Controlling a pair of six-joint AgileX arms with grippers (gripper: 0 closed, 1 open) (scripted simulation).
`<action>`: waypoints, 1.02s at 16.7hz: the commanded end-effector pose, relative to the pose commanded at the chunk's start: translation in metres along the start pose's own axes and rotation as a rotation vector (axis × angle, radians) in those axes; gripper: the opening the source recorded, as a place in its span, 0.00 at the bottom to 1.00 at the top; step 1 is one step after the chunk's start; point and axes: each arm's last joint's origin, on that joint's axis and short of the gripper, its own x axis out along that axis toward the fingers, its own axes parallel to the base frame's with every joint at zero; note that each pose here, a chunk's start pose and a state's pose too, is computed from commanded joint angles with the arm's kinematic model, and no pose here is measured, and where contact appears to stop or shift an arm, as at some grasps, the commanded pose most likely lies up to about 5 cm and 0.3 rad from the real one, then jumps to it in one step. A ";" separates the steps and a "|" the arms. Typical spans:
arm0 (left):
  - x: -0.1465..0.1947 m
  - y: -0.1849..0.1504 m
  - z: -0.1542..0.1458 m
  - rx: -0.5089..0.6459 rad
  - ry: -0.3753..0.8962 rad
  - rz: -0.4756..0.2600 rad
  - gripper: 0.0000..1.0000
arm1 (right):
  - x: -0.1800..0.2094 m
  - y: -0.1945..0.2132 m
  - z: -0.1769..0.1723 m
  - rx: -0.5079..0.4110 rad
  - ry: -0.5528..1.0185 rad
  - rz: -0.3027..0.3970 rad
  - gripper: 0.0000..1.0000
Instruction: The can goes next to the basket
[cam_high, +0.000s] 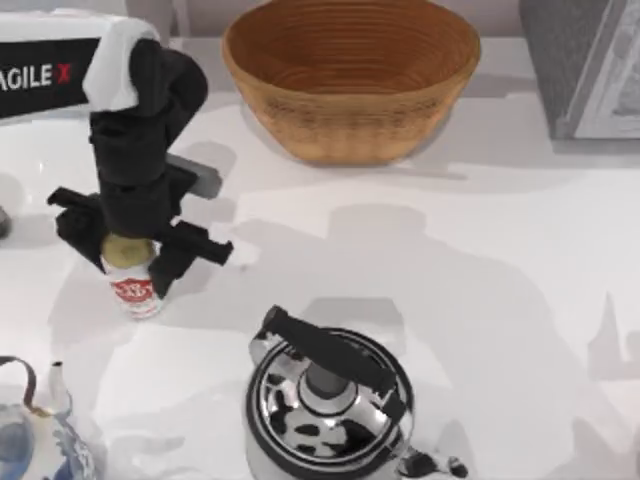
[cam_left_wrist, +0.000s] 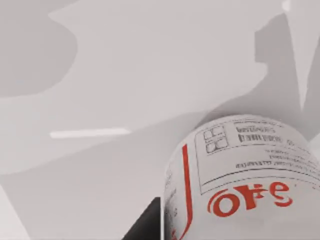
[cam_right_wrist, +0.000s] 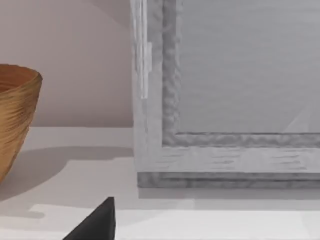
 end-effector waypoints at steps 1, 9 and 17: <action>0.003 -0.010 0.002 -0.035 0.031 0.002 0.00 | 0.000 0.000 0.000 0.000 0.000 0.000 1.00; -0.029 -0.080 0.029 -0.305 -0.047 -0.012 0.00 | 0.000 0.000 0.000 0.000 0.000 0.000 1.00; -0.059 -0.097 0.039 -0.381 -0.180 -0.067 0.00 | 0.000 0.000 0.000 0.000 0.000 0.000 1.00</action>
